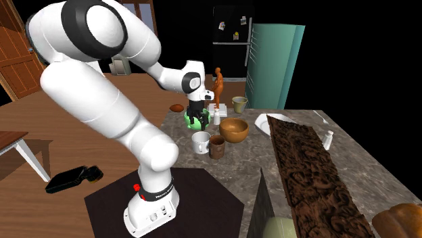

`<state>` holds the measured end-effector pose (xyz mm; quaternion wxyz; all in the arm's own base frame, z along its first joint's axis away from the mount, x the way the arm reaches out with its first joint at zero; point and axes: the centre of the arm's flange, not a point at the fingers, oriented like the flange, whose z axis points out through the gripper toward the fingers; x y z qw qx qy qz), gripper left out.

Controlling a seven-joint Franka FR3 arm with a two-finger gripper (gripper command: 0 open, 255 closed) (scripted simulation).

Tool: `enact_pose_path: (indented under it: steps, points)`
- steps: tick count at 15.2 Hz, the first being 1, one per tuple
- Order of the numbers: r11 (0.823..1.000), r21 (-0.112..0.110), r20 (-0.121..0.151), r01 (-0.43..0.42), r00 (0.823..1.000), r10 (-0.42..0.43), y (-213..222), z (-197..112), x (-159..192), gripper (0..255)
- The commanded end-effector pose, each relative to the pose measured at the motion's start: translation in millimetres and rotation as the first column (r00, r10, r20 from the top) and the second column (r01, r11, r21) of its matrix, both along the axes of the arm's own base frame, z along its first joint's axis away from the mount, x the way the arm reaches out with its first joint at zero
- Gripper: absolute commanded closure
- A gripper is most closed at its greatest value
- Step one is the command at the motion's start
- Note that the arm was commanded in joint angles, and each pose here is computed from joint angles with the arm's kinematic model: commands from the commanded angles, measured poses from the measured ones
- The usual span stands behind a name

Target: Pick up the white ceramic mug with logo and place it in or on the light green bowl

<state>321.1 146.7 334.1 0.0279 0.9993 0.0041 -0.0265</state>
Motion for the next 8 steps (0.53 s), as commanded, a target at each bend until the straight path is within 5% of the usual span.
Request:
enact_pose_path:
  steps: [1,8]
  points:
    - [1.0,-0.011,-0.004,0.0,1.0,0.0,13.0,-26.0,-1.7,0]
    - [1.0,-0.016,-0.006,0.0,1.0,0.0,16.0,-68.1,-3.4,0]
